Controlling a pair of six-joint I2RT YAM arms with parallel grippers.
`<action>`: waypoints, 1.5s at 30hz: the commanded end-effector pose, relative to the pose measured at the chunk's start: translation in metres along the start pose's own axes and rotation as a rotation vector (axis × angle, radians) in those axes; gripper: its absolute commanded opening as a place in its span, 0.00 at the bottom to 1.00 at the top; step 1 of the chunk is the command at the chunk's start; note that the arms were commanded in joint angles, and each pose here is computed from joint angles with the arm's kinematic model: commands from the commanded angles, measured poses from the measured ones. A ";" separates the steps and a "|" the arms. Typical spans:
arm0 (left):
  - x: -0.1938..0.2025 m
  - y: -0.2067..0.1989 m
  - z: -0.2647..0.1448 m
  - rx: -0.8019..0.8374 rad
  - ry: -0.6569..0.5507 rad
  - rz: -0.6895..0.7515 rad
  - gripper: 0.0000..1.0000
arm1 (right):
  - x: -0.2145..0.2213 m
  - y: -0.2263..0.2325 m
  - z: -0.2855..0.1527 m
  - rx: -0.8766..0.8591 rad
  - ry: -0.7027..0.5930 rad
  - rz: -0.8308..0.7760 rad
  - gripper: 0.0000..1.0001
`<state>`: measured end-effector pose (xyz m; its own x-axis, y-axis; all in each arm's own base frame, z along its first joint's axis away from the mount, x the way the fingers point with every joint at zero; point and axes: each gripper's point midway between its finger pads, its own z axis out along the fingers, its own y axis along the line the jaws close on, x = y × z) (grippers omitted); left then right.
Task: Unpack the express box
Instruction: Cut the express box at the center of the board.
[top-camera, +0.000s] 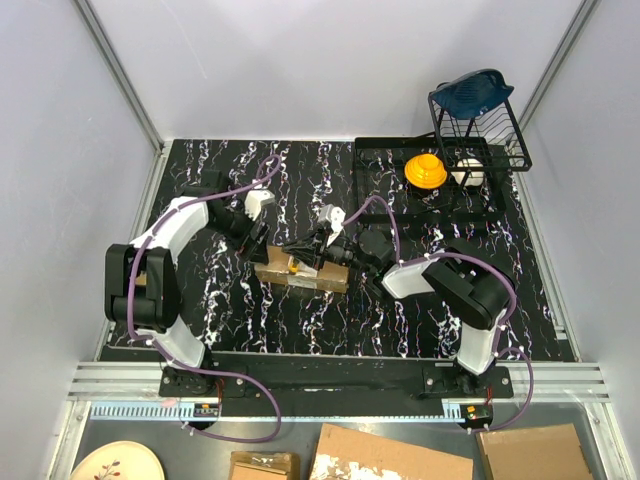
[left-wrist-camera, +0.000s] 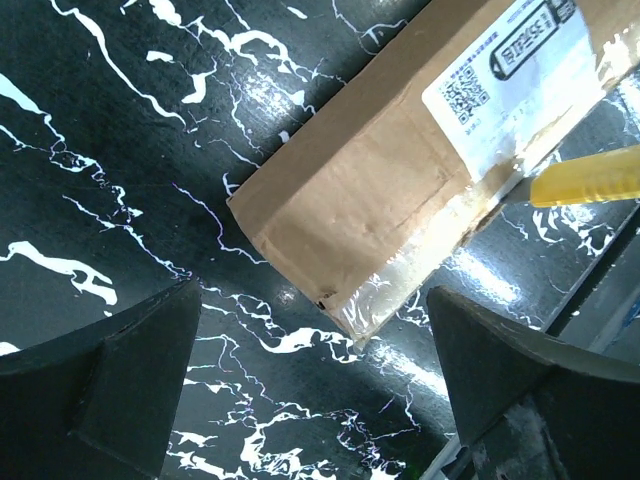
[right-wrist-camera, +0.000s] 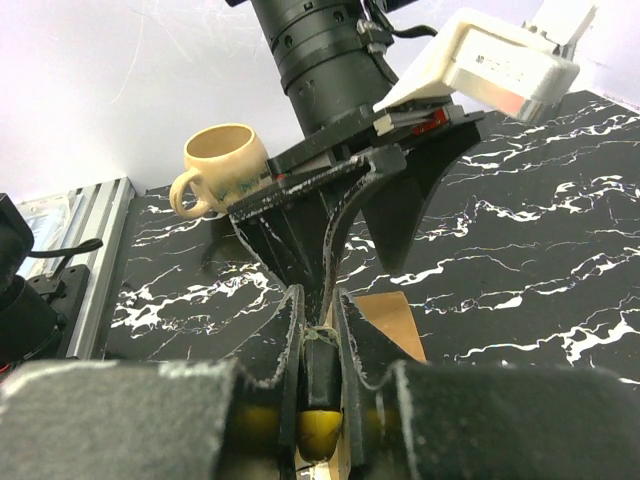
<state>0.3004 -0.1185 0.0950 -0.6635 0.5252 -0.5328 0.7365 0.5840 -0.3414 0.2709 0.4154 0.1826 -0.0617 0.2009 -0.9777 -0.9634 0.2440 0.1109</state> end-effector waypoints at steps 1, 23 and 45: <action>-0.003 0.013 0.004 -0.076 -0.003 0.042 0.99 | -0.002 0.000 0.005 -0.023 -0.007 0.010 0.00; 0.044 0.069 0.045 -0.199 0.200 0.028 0.56 | -0.006 0.000 -0.013 -0.023 0.049 -0.002 0.00; 0.061 0.126 0.029 -0.376 0.346 0.026 0.47 | -0.010 -0.004 -0.037 0.043 0.090 -0.018 0.00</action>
<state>0.2962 -0.1302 0.0649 -0.7861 0.5030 -0.3593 0.6175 0.6126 -0.4934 0.2657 0.3890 0.1802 -0.0605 0.1239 -0.9904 -0.9551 0.2811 0.0936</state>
